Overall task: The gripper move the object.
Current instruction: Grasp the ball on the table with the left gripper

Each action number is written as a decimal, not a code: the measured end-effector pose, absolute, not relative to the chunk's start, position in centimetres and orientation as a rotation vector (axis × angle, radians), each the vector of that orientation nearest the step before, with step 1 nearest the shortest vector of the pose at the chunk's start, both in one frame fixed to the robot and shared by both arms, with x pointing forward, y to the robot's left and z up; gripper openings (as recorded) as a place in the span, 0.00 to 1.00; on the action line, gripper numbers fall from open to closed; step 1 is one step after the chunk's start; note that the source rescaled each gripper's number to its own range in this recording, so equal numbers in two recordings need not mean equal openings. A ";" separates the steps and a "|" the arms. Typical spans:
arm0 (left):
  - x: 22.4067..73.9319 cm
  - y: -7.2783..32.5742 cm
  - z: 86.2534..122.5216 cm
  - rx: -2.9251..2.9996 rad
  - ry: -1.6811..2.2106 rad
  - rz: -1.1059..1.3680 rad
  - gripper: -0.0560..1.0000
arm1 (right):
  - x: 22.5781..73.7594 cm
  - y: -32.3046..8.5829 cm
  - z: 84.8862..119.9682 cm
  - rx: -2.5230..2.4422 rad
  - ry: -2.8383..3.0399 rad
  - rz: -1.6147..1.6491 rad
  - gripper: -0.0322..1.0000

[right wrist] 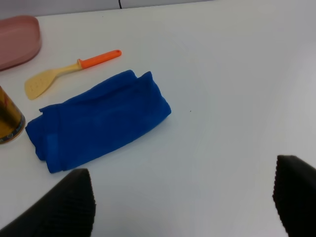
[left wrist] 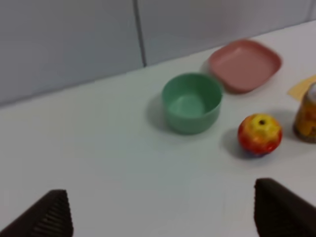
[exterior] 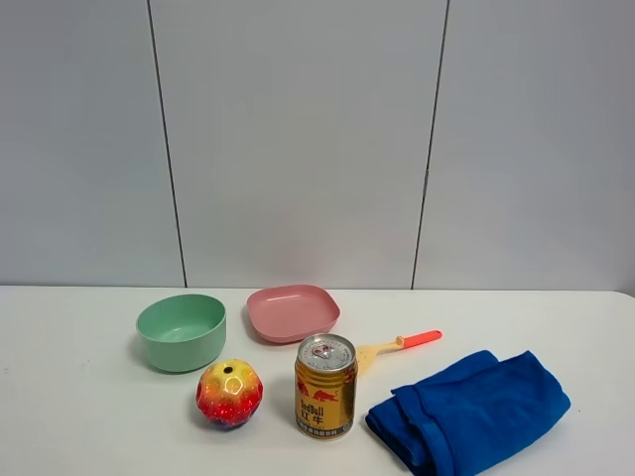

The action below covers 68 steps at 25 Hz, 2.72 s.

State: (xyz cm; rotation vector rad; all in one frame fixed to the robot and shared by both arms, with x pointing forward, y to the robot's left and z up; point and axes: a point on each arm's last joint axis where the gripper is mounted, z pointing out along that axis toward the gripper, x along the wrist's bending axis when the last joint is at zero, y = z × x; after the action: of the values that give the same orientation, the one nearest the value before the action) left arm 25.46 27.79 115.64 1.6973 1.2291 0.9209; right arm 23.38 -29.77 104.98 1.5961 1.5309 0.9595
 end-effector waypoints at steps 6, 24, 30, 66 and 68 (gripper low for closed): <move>33.0 26.4 119.9 1.838 0.947 0.786 0.62 | 23.4 -29.8 105.0 1.596 1.531 0.960 1.00; 50.7 16.1 115.5 2.411 0.311 0.315 0.63 | 23.4 -29.8 105.0 1.596 1.531 0.960 1.00; 53.8 12.6 109.1 2.607 0.342 0.157 0.98 | 23.4 -29.8 105.0 1.596 1.531 0.960 1.00; 57.6 7.7 93.8 2.935 0.069 0.013 1.00 | 23.4 -29.8 105.0 1.596 1.531 0.960 1.00; 57.9 7.6 92.9 2.941 0.072 0.013 1.00 | 23.4 -29.8 105.0 1.596 1.531 0.960 1.00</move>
State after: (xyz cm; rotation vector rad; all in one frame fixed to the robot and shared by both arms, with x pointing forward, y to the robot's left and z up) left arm 57.85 7.57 92.92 2.9411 0.0717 0.0132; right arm 23.38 -29.77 104.98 1.5961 1.5309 0.9595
